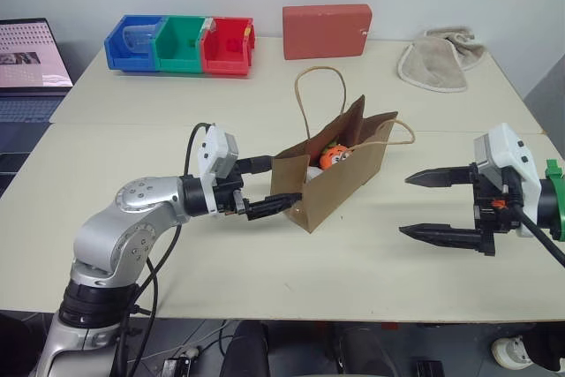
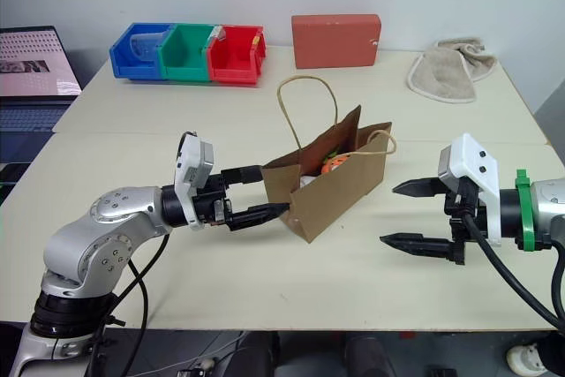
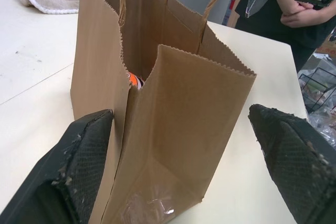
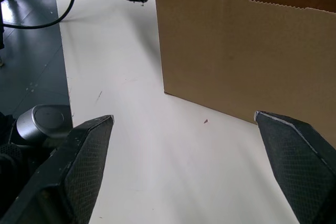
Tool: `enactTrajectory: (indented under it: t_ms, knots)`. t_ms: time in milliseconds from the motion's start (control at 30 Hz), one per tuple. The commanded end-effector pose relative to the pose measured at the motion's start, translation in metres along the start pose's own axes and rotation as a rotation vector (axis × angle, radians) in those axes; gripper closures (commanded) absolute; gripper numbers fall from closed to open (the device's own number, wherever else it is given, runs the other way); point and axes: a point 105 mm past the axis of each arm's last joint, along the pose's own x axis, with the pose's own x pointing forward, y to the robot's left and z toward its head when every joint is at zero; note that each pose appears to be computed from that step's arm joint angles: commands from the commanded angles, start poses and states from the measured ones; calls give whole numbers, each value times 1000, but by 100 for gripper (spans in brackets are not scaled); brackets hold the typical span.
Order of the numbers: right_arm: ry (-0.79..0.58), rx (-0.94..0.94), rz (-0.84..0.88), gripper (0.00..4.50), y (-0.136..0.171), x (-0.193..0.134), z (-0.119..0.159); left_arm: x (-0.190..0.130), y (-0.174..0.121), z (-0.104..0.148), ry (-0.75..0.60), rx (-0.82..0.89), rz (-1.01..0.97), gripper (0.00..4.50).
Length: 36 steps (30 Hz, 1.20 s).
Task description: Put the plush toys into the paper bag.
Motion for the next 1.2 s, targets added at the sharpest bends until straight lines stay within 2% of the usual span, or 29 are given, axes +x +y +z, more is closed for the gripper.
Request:
enactTrajectory:
  t_ms: [33, 133, 333, 633, 667, 700, 767, 1100, 1200]
  knots:
    - [-20, -34, 13, 0, 1, 1, 7, 5, -7, 8, -6, 75, -11, 7]
    - [-21, -33, 17, 0, 1, 3, 7, 12, -11, 5, -8, 89, -13, 7]
    - [-23, -31, 13, 0, 1, 4, 7, 24, 1, -2, -14, 118, 80, 7]
    - [-11, -40, -78, 0, -11, 0, 4, 43, 9, 3, -97, 150, 147, 7]
    - [-9, -40, -81, 0, -11, 0, 3, 44, 10, 5, -117, 147, 156, 46]
    - [-10, -40, -88, 0, -11, 0, 3, 46, 8, 8, -129, 174, 149, 61]
    - [-14, -43, -107, 0, -12, -2, 3, 47, 4, 8, -137, 192, 119, 123]
    - [-4, -79, -296, 0, -21, -21, -7, 46, 21, 2, -102, 192, 54, 444]
    - [-20, -95, -357, 0, -22, -28, -9, 46, 27, 3, -94, 221, 0, 447]
